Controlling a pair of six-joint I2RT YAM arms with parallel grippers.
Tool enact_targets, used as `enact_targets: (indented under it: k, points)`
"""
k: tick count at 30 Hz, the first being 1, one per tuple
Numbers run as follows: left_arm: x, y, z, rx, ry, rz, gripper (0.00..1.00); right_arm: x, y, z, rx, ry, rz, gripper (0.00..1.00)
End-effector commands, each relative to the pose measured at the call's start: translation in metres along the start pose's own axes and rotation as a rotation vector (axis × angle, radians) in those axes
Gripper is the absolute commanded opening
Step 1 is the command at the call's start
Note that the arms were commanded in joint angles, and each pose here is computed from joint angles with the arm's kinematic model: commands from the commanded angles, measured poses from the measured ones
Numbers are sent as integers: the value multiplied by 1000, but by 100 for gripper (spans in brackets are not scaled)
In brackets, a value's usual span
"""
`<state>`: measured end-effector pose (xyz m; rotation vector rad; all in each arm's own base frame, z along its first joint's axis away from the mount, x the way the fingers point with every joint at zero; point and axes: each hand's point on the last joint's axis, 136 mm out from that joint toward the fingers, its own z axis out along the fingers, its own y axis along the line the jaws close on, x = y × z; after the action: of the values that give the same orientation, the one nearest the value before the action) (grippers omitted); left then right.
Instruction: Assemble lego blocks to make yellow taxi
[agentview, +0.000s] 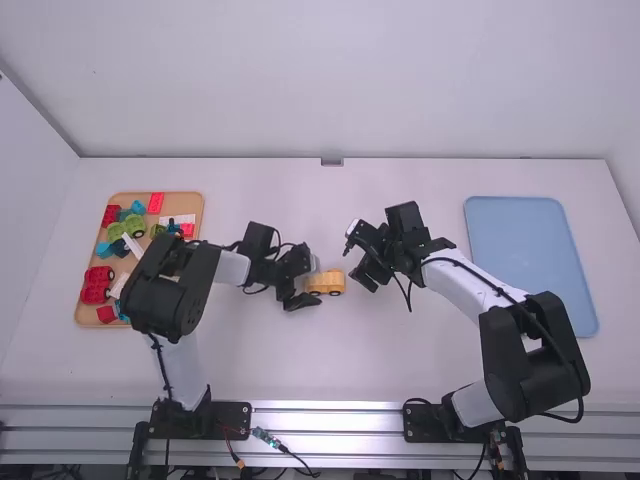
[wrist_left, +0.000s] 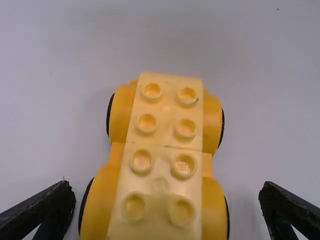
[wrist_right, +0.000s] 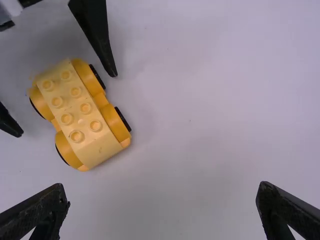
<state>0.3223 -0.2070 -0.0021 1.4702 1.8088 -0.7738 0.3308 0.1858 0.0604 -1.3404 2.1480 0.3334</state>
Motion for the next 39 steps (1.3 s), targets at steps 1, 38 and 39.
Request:
enact_targets:
  k: [1, 38, 39]
  points:
    - [-15, 6, -15, -58, 19, 34, 99, -7, -4, -7, 16, -20, 0, 99]
    - [19, 99, -265, -1354, 9, -1100, 99, -8, -4, -7, 18, -23, 2, 99]
    - [24, 99, -272, -1322, -14, -1161, 99, -8, -4, -7, 18, -23, 3, 99]
